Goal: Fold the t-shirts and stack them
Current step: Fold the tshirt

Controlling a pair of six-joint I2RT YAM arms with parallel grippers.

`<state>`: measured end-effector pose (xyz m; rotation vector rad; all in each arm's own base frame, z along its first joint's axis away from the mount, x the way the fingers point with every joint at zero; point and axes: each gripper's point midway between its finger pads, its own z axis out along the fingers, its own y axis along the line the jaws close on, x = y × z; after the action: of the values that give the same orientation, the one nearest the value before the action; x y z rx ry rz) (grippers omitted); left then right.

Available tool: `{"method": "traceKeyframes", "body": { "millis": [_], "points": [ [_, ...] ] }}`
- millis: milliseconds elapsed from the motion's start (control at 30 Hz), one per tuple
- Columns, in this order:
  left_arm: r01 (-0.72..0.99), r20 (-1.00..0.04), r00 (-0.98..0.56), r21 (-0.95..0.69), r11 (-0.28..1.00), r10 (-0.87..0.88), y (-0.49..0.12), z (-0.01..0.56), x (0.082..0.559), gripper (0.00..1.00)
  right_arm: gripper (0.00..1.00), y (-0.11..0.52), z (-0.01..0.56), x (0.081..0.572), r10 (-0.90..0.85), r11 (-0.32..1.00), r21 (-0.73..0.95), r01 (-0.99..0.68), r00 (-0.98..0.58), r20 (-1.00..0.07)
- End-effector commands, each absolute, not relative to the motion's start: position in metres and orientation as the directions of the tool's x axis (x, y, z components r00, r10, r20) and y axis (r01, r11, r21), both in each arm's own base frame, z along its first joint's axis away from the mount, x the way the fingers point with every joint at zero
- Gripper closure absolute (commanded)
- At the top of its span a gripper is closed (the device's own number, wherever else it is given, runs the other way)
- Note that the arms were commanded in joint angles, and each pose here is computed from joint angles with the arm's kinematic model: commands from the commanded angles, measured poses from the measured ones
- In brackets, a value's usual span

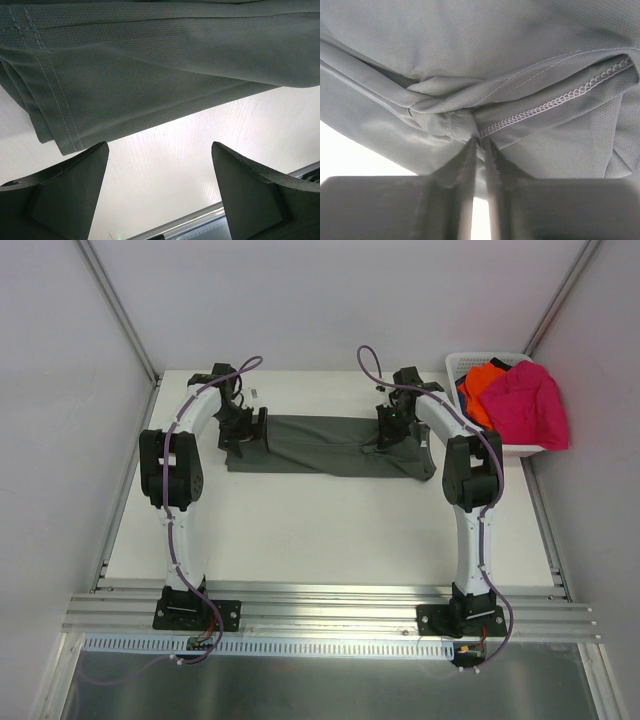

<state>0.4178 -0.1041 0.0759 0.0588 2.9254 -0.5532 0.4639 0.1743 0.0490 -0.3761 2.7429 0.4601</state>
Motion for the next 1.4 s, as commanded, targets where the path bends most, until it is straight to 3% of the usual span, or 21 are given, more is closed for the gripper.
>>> {"method": "traceKeyframes", "body": {
  "millis": [0, 67, 467, 767, 900, 933, 1033, 1367],
  "points": [
    [0.106, -0.244, -0.97, -0.353, 0.93, 0.018, -0.107, 0.107, 0.423, 0.15, 0.89, 0.184, 0.065, 0.474, -0.204, 0.897, 0.284, -0.337, -0.889, -0.41],
    [0.106, -0.244, -0.97, -0.353, 0.93, 0.018, -0.107, 0.107, 0.423, 0.15, 0.99, 0.185, 0.066, 0.474, -0.207, 0.898, 0.281, -0.34, -0.887, -0.413],
    [0.108, -0.238, -0.971, -0.357, 0.928, 0.021, -0.109, 0.106, 0.422, 0.15, 0.99, 0.193, 0.11, 0.518, -0.208, 0.894, 0.226, -0.388, -0.804, -0.558],
    [0.111, -0.237, -0.971, -0.353, 0.929, 0.026, -0.109, 0.108, 0.416, 0.15, 0.98, 0.225, 0.08, 0.503, -0.251, 0.864, 0.267, -0.426, -0.826, -0.505],
    [0.113, -0.242, -0.97, -0.342, 0.933, 0.028, -0.107, 0.11, 0.414, 0.15, 0.82, 0.239, 0.069, 0.499, -0.276, 0.859, 0.258, -0.442, -0.825, -0.493],
    [0.112, -0.242, -0.97, -0.341, 0.933, 0.028, -0.106, 0.11, 0.413, 0.15, 0.64, 0.239, 0.07, 0.501, -0.275, 0.864, 0.247, -0.438, -0.823, -0.497],
    [0.117, -0.251, -0.968, -0.339, 0.934, 0.031, -0.106, 0.114, 0.413, 0.15, 0.37, 0.233, 0.08, 0.502, -0.27, 0.88, 0.213, -0.425, -0.816, -0.512],
    [0.119, -0.251, -0.968, -0.365, 0.923, 0.026, -0.11, 0.119, 0.408, 0.15, 0.23, 0.183, 0.144, 0.489, -0.209, 0.91, 0.179, -0.375, -0.786, -0.582]
  ]
}}
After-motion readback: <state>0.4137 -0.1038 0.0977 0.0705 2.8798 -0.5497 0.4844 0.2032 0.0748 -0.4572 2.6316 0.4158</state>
